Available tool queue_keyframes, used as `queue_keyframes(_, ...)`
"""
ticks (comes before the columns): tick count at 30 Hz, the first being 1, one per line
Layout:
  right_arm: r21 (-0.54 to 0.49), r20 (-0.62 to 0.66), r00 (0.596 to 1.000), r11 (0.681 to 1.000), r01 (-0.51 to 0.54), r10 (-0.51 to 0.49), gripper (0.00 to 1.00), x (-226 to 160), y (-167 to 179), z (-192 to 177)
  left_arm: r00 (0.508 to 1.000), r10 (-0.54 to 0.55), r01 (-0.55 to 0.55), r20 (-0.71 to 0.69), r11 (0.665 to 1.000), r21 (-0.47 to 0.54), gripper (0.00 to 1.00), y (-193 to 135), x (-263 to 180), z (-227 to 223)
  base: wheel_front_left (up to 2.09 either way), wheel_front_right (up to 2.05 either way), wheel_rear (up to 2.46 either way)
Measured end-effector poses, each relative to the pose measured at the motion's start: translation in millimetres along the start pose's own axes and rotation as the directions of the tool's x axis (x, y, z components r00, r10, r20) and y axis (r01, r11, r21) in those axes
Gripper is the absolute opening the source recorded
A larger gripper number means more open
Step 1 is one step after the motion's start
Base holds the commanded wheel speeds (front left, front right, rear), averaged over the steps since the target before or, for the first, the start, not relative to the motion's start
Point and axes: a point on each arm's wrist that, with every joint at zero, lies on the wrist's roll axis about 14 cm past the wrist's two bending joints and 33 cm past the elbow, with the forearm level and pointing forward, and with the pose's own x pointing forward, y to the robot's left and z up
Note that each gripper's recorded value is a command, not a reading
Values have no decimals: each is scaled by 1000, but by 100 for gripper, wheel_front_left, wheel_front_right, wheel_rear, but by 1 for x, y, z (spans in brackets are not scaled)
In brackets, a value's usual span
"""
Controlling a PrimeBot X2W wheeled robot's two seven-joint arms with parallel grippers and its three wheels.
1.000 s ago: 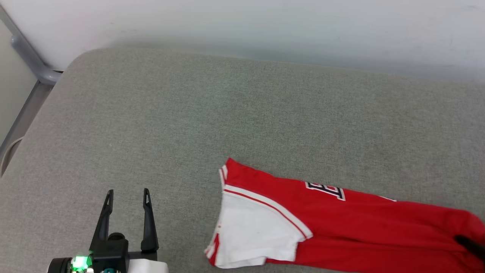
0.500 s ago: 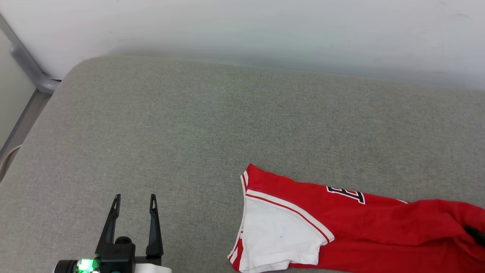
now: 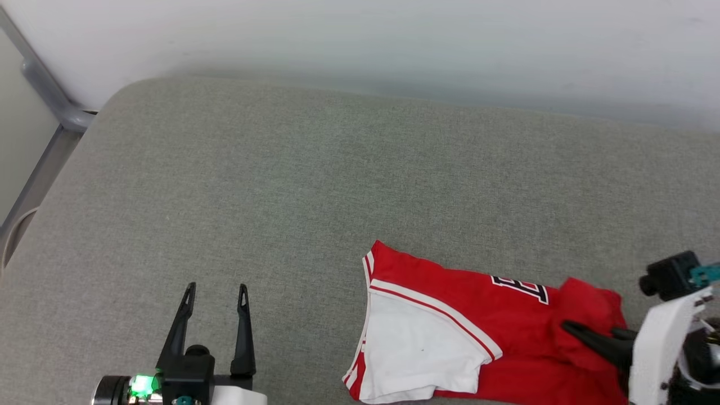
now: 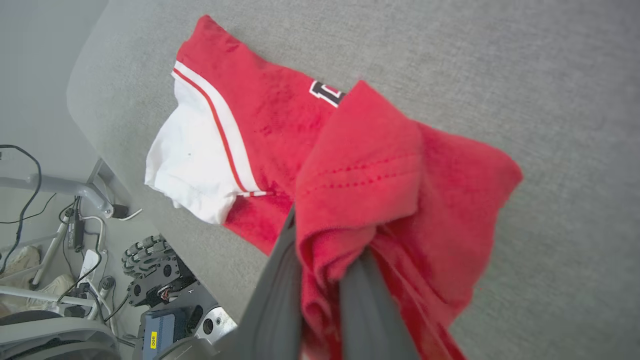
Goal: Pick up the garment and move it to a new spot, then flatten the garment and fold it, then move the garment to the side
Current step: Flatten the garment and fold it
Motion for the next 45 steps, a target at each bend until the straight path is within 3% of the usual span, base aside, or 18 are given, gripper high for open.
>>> queue_keyframes(15,-185,-98,972,956,-230,215,0,91,94,17,1000,0,0,-24,1000,-6,100,-4,10,-7,0,0,0)
queue_keyframes(26,-202,-209,954,945,-259,217,0,137,110,-11,999,20,-20,-42,1000,-5,100,-1,14,-12,0,0,0)
queue_keyframes(31,-199,-188,958,947,-254,217,0,145,111,-17,999,18,-19,-44,1000,-7,100,-3,15,-13,0,0,0)
queue_keyframes(32,-205,-182,958,945,-256,220,24,145,113,-18,999,16,-17,-43,1000,-8,100,-3,15,-12,0,0,0)
queue_keyframes(33,-209,-163,961,943,-257,225,100,144,114,-15,999,15,-15,-42,1000,-9,100,-4,15,-12,0,0,0)
queue_keyframes(38,-251,-5,966,935,-252,260,100,123,117,18,1000,10,-10,-22,1000,-9,100,-3,13,-6,0,0,0)
queue_keyframes(45,-288,262,941,948,-134,212,100,77,86,64,1000,-14,14,-5,1000,-17,100,-6,9,-2,0,0,0)
